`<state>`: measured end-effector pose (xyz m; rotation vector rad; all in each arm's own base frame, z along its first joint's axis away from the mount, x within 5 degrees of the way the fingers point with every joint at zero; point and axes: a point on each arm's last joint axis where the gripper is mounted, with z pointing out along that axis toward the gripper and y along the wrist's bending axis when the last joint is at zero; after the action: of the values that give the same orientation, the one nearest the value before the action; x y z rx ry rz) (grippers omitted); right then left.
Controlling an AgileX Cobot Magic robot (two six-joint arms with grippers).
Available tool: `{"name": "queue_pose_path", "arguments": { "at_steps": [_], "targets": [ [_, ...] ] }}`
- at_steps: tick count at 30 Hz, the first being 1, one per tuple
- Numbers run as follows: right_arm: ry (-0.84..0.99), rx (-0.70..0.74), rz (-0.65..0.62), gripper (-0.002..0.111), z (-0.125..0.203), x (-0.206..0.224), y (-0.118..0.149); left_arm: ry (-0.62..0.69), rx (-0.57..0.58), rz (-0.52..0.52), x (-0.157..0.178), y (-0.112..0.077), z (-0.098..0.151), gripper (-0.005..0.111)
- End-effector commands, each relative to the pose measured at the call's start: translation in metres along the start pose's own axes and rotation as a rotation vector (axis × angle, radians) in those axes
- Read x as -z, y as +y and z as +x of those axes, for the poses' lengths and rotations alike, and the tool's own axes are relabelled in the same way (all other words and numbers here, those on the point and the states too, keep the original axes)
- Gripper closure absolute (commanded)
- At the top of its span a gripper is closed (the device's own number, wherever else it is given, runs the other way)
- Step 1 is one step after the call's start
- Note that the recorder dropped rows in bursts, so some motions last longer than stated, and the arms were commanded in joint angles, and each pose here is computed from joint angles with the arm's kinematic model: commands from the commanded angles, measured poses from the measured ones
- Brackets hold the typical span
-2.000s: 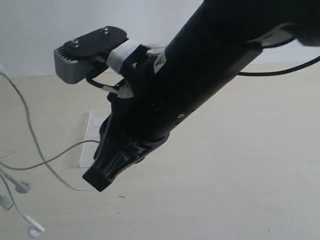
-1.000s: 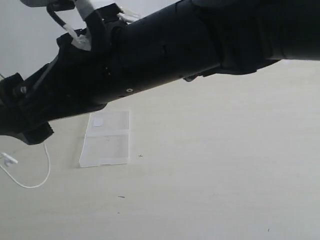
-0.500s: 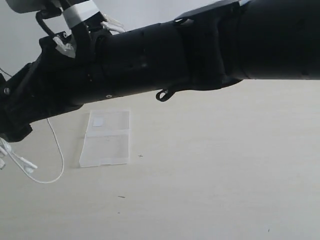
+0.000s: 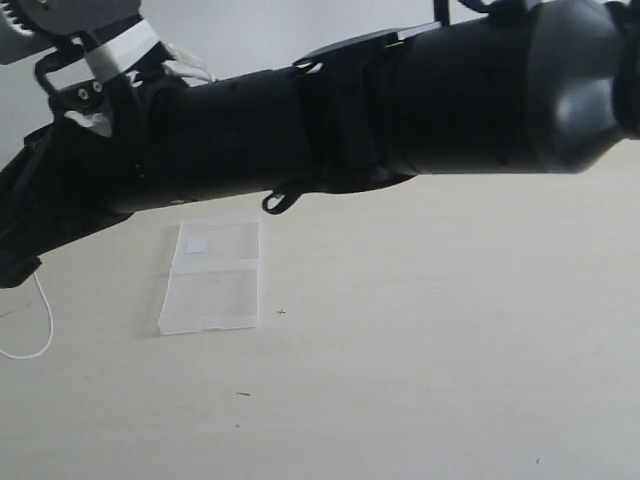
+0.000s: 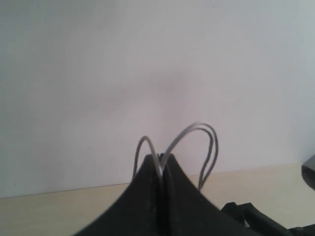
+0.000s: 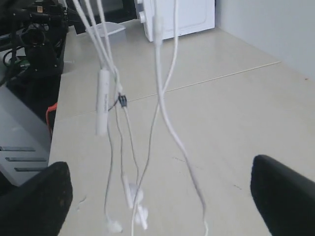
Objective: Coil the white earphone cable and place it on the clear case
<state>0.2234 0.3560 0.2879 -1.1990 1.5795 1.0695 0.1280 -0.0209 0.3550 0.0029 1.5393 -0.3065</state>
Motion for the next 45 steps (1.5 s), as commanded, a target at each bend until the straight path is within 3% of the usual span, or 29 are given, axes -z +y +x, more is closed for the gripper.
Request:
{"name": "queue_pose_path", "arguments": {
  "at_steps": [1,8,22,31,45],
  "targets": [
    [-0.004,0.031,0.017,0.015,-0.006,-0.021,0.012,0.011,0.007,-0.018,-0.005,0.002,0.001,0.107],
    [-0.016,0.052,-0.004,0.015,-0.011,-0.041,0.023,0.02,0.007,-0.048,-0.009,0.005,0.002,0.107],
    [-0.025,0.06,0.077,0.015,-0.016,-0.055,0.014,0.021,0.038,-0.048,-0.01,0.006,0.002,0.107],
    [-0.017,0.023,0.071,0.048,-0.012,-0.058,0.013,0.01,0.05,-0.077,-0.01,0.008,0.002,0.107],
    [-0.017,0.023,0.069,0.049,-0.012,-0.058,0.014,0.004,0.141,-0.076,-0.01,0.008,0.001,0.107]
  ]
}}
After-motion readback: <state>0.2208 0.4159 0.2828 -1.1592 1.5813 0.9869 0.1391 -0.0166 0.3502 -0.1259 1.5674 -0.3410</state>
